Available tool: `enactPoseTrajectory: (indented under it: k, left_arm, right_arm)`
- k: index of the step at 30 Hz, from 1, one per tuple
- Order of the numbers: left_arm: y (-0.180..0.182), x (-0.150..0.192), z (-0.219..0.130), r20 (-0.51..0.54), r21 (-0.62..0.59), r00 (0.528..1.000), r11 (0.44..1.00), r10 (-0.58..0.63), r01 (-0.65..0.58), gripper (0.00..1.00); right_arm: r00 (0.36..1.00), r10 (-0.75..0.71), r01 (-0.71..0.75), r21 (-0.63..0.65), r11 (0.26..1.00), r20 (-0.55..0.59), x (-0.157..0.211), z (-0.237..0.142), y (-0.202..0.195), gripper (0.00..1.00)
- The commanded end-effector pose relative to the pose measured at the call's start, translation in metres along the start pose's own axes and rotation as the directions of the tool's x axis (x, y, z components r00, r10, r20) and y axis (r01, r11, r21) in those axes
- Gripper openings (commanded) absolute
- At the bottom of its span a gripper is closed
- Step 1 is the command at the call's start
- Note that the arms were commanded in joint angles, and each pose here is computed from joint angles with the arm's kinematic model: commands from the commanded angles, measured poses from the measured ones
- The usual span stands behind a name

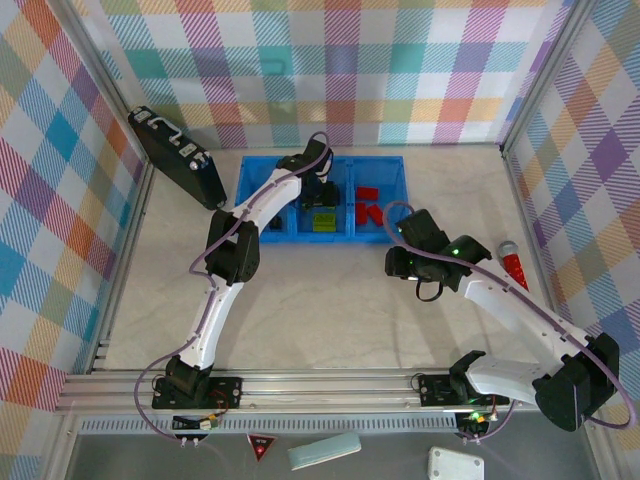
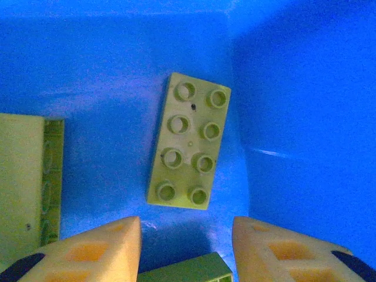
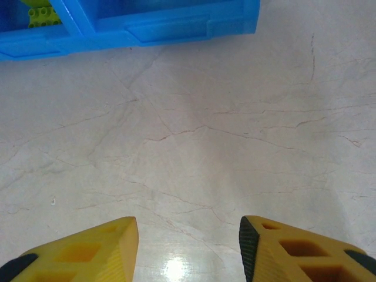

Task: Sort the legos into containers by color
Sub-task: Place the lego in the container.

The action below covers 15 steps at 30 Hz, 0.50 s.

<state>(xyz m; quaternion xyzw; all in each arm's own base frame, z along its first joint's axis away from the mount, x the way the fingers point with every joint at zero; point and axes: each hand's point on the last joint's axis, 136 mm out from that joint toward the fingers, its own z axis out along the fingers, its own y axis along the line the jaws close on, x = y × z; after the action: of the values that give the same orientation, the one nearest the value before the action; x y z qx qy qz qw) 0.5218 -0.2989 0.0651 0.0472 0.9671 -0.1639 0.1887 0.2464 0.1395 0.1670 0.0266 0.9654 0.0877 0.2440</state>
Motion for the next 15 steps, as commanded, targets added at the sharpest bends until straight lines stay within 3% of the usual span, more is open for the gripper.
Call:
enactPoseTrajectory:
  k: [1, 6, 15]
  left_arm:
    - [-0.018, -0.02, -0.032, 0.056, 0.06, 0.998, 0.998, 0.018, -0.021, 0.47]
    - [-0.029, -0.027, -0.067, 0.089, 0.084, 0.996, 0.996, 0.026, -0.033, 0.47]
    - [-0.024, -0.022, -0.134, 0.145, 0.001, 0.985, 0.996, 0.09, -0.091, 0.51]
  right_arm:
    - [1.0, -0.007, 0.006, 0.051, 0.999, 0.017, -0.002, -0.005, -0.013, 0.52]
    - [0.999, -0.028, 0.024, 0.083, 0.996, 0.045, -0.012, -0.004, -0.021, 0.55]
    - [0.999, -0.021, 0.014, 0.156, 0.988, 0.042, -0.033, 0.016, -0.049, 0.81]
